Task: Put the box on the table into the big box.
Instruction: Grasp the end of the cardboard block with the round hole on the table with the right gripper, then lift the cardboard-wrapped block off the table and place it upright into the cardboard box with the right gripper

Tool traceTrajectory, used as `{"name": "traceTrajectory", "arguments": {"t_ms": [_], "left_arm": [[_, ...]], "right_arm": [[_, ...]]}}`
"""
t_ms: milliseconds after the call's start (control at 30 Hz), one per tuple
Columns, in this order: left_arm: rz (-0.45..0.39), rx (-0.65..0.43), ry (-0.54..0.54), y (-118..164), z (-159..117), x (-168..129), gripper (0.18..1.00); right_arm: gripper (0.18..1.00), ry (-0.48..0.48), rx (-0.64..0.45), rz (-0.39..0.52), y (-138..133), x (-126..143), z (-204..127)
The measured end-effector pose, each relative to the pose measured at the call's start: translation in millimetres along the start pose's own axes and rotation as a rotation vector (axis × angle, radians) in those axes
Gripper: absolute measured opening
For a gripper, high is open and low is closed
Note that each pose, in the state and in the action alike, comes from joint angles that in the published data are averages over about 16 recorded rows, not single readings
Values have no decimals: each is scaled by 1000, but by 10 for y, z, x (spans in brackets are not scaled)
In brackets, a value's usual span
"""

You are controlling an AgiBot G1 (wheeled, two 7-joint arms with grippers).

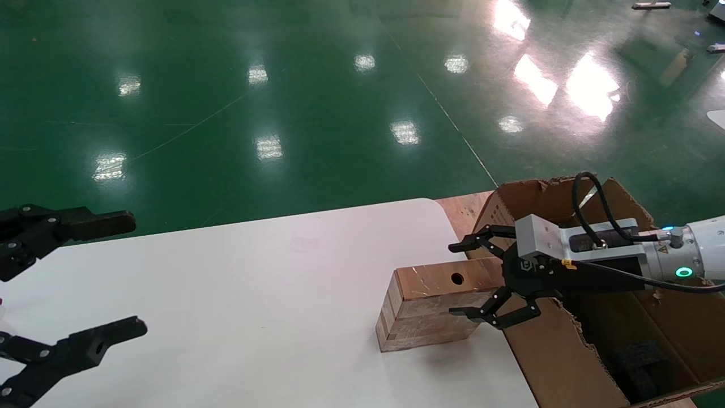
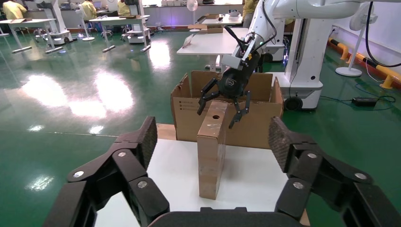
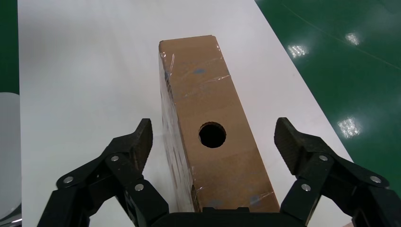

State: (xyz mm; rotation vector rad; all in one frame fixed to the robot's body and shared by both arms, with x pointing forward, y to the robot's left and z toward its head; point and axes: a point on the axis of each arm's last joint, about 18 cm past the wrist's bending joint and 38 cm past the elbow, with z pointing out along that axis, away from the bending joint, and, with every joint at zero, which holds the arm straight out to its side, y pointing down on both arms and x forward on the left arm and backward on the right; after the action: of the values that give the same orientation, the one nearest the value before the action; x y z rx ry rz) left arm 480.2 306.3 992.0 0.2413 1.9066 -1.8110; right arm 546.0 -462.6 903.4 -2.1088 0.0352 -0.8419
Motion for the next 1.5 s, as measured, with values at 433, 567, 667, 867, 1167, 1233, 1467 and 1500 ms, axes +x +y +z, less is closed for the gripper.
{"name": "traceTrajectory", "arguments": {"t_ms": [433,567,667,867,1167,1233,1467,1500], "left_arm": [[0,0,0,0,0,0,669],[0,0,0,0,0,0,570],[0,0,0,0,0,0,507],[0,0,0,0,0,0,378],[0,0,0,0,0,0,247],[0,0,0,0,0,0,230],[0,0,0,0,0,0,199],[0,0,0,0,0,0,197]], "right_arm": [[783,-3,-2,-4,0,-4,2],[700,-3,-2,-5,0,-5,2],[633,-3,-2,-5,0,-6,3],[535,-4,1,-5,-16,-4,13],[490,14,66,8,-328,62,-100],[489,31,88,11,-455,99,-186],[488,165,162,25,-942,279,-738],[488,194,168,23,-998,302,-843]]}}
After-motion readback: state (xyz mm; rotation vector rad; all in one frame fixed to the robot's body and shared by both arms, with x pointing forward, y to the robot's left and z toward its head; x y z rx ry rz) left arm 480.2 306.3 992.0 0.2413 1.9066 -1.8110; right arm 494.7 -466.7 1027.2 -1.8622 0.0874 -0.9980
